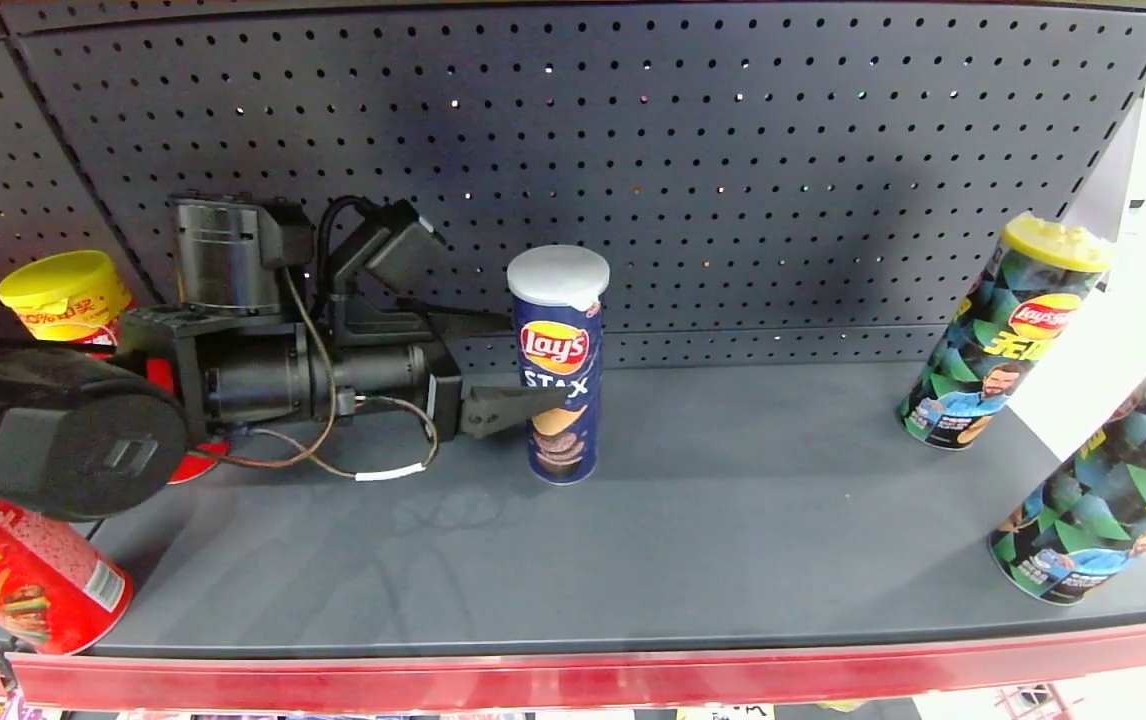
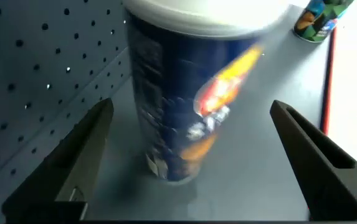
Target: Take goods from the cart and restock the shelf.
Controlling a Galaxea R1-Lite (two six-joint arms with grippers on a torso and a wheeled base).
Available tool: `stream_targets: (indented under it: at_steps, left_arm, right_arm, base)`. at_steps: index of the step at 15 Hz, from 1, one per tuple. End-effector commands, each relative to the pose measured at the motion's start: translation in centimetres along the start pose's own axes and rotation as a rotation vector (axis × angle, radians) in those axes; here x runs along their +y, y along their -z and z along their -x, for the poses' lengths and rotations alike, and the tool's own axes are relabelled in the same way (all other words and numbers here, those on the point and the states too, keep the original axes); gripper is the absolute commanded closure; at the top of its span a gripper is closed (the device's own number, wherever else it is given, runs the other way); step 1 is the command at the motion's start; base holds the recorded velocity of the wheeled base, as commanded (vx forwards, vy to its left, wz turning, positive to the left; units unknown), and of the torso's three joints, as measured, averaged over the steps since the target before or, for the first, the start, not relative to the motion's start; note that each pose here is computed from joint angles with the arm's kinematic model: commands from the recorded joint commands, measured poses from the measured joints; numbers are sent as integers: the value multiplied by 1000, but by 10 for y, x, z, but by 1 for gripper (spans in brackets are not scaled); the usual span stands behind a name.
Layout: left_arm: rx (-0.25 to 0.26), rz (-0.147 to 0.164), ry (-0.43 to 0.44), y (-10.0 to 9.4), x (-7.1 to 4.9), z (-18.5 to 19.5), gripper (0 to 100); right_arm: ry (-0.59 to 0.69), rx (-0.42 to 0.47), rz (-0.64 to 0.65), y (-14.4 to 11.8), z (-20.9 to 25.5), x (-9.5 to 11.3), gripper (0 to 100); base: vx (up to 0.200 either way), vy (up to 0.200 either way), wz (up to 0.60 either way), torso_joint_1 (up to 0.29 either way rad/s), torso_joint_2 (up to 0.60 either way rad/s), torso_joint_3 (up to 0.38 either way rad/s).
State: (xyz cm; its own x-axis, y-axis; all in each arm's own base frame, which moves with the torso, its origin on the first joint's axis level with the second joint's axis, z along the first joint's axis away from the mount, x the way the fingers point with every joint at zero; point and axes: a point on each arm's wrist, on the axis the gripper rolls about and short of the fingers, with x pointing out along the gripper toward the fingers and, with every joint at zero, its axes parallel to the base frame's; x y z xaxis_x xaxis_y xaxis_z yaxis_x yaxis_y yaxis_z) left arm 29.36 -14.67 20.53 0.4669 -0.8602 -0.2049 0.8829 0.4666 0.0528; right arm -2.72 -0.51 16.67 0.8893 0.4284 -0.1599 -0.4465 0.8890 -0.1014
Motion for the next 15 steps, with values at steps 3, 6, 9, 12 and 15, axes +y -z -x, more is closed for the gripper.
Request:
stream_targets:
  at_steps: [3,6,9,12,15]
  left_arm:
    - [-6,1,28,2,12,-17,0]
    - [-15,-3,59,0,11,-19,0]
    - [-29,-6,105,-1,15,-23,0]
    - [-40,-14,107,-2,23,-34,0]
    - [-40,-14,107,0,29,-43,0]
  right_arm:
    - [1,-1,-1,0,0,0,100]
    - [2,0,-9,0,0,0,100]
    - [5,-1,-8,0,0,0,100]
    - [5,-1,-8,0,0,0,100]
    - [9,-3,-8,-1,1,0,100]
  base:
    - [0,0,0,0,0,0]
    - [0,0,0,0,0,0]
    - [0,0,0,0,0,0]
    - [0,0,0,0,0,0]
    - [0,0,0,0,0,0]
